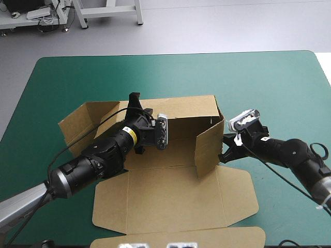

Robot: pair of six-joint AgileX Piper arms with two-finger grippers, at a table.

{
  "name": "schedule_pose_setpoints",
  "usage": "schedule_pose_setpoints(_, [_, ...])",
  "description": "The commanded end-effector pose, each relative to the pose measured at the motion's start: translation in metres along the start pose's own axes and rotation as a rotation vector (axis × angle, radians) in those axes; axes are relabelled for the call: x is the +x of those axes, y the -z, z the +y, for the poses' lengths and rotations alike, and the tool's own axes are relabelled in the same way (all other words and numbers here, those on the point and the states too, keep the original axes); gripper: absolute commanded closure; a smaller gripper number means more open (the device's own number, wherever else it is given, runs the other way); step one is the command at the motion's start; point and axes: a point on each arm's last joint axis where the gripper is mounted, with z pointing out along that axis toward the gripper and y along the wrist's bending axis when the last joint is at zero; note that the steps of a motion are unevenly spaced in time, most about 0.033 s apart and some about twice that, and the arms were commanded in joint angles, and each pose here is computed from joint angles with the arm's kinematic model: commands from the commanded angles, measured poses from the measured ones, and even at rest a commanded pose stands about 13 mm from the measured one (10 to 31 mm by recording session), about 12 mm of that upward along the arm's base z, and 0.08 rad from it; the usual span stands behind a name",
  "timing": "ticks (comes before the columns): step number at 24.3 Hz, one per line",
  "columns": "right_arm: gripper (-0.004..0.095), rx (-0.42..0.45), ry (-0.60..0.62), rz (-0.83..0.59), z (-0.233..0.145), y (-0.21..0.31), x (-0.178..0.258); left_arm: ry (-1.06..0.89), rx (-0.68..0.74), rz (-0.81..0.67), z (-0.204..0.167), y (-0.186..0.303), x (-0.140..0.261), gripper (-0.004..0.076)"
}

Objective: Fold the box

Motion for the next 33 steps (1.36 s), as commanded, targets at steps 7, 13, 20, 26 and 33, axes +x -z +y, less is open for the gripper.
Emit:
schedule_pose_setpoints(7, [0.0911, 0.020, 0.141, -0.121, 0.008, 0.012, 0.008, 0.034, -0.042, -0.025, 0.012, 0.009, -0.003, 0.0733])
schedule_pose_setpoints(13, [0.0465, -0.071, 0.189, -0.113, 0.016, 0.013, 0.009, 0.031, -0.043, -0.024, 0.012, 0.009, -0.003, 0.0733])
schedule_pose_setpoints(20, [0.0312, -0.151, 0.100, -0.130, 0.015, -0.007, 0.010, 0.028, -0.047, -0.038, 0.013, 0.009, -0.004, 0.0733])
schedule_pose_setpoints(26, [0.0313, -0.184, 0.108, -0.146, 0.014, -0.017, 0.010, 0.024, -0.052, -0.064, 0.013, 0.009, -0.006, 0.0733])
schedule_pose_setpoints(33, [0.0378, -0.120, 0.110, -0.136, 0.013, -0.020, 0.010, 0.104, -0.062, -0.107, 0.017, 0.010, -0.010, 0.0733])
